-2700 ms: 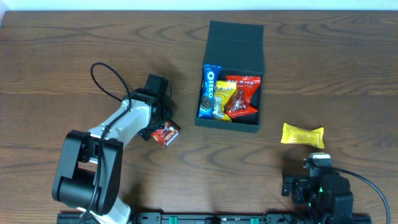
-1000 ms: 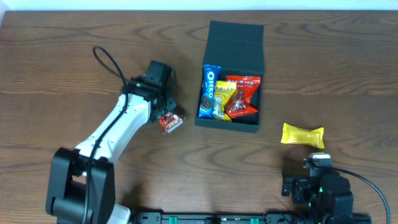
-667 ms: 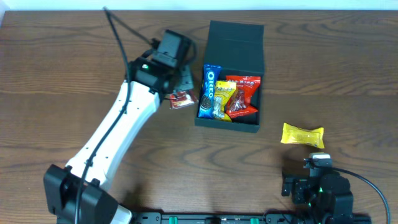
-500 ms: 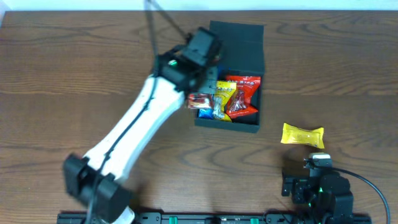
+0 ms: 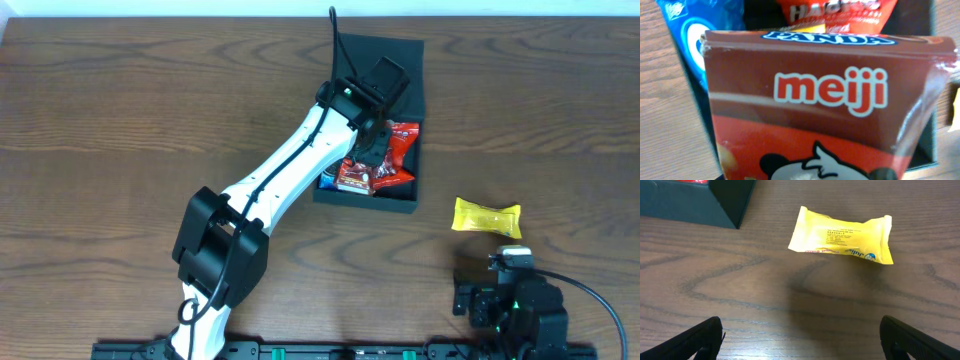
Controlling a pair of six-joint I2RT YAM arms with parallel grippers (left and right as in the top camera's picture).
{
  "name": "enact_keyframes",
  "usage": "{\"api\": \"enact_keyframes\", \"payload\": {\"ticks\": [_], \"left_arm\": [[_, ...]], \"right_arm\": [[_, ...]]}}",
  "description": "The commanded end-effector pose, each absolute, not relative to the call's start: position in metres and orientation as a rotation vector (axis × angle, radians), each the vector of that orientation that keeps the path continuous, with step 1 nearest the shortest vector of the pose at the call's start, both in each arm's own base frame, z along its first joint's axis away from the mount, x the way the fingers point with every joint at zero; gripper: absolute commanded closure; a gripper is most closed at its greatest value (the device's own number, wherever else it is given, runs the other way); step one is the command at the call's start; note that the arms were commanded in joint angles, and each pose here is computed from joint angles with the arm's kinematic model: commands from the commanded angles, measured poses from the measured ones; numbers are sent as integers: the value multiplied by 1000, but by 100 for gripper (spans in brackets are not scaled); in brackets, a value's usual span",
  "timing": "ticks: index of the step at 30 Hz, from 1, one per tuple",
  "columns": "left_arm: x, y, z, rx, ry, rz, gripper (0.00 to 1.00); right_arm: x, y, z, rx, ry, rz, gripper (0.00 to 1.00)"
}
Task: Pack container
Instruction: 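Carry the Hello Panda box into the black box with the left gripper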
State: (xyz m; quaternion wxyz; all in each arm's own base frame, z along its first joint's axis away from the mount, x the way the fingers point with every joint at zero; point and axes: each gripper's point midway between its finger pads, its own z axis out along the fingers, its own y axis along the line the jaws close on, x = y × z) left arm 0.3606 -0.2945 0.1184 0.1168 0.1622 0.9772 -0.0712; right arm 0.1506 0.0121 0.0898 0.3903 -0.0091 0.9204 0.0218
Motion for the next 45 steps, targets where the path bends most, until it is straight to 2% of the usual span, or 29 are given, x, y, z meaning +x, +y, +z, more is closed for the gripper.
{"api": "enact_keyframes", "payload": {"ticks": [1, 4, 14, 23, 25, 27, 29, 33, 41, 45], "left_arm": [[362, -308, 131, 434, 2840, -294, 61], [367, -314, 127, 382, 2834, -314, 57], [382, -313, 93, 313, 2860, -248, 58], [394, -307, 91, 274, 2829, -209, 56], [394, -307, 91, 274, 2829, -209, 45], [395, -307, 90, 274, 2828, -205, 40], [395, -306, 87, 273, 2830, -196, 21], [400, -305, 90, 265, 2810, -178, 2], [408, -313, 133, 303, 2752, -214, 5], [396, -313, 155, 329, 2761, -208, 5]], "right_arm": [[149, 11, 87, -24, 2348, 51, 1], [149, 11, 87, -24, 2348, 51, 1], [149, 11, 87, -24, 2348, 51, 1], [149, 11, 87, -24, 2348, 51, 1], [149, 11, 87, -24, 2348, 51, 1], [149, 11, 87, -24, 2348, 51, 1], [149, 11, 87, -24, 2348, 51, 1], [149, 11, 87, -24, 2348, 51, 1], [149, 11, 87, -24, 2348, 51, 1], [149, 11, 87, -24, 2348, 51, 1]]}}
